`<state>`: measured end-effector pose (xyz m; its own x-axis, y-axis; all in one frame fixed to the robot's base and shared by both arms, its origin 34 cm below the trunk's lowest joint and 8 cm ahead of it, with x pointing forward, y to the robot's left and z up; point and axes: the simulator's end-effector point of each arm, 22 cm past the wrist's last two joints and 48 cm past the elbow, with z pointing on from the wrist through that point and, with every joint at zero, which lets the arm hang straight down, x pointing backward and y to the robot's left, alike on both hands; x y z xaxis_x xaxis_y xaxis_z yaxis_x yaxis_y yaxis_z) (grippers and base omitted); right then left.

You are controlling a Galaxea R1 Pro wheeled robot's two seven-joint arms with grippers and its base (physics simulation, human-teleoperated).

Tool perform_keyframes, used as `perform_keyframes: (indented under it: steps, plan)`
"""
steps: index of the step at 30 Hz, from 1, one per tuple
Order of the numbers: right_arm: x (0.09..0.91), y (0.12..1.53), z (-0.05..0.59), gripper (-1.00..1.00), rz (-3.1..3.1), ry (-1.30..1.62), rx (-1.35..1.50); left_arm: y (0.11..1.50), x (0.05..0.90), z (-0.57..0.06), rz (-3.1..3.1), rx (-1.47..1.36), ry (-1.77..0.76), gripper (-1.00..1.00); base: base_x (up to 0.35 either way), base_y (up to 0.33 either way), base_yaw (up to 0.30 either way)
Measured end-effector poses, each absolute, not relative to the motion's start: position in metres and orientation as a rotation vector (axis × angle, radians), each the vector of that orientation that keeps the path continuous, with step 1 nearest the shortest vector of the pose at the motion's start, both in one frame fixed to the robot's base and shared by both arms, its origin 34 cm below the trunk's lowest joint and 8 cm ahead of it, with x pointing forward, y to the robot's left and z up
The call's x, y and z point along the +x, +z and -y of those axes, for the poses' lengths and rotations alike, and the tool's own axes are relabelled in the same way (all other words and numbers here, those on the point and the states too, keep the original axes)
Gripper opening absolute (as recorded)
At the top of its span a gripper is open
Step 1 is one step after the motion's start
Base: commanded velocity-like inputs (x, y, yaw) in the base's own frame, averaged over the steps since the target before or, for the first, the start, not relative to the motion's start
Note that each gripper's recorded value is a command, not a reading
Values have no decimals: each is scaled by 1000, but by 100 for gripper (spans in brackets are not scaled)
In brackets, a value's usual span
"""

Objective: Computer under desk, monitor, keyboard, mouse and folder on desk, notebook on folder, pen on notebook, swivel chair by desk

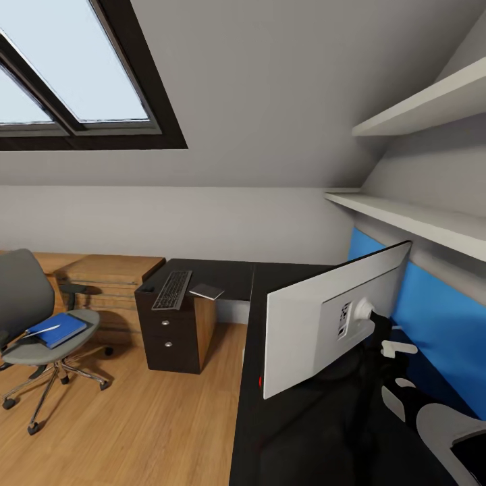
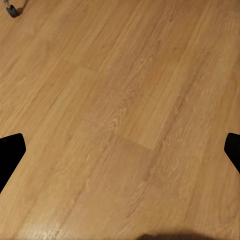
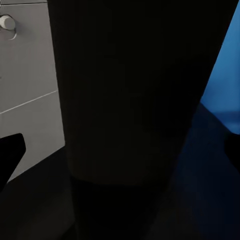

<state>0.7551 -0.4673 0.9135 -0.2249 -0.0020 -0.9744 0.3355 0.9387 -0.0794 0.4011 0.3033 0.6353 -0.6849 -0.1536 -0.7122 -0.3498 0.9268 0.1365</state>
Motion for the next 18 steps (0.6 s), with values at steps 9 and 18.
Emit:
perform_keyframes:
  steps: [9,18]
  plan:
    - [755,913,467,100,-1776,-318,250,635,401,-303,-2328,-356,338,100,0,0,0]
    - [756,912,465,100,-1780,-314,247,635,401,-303,-2329,-356,338,100,-39,0,0]
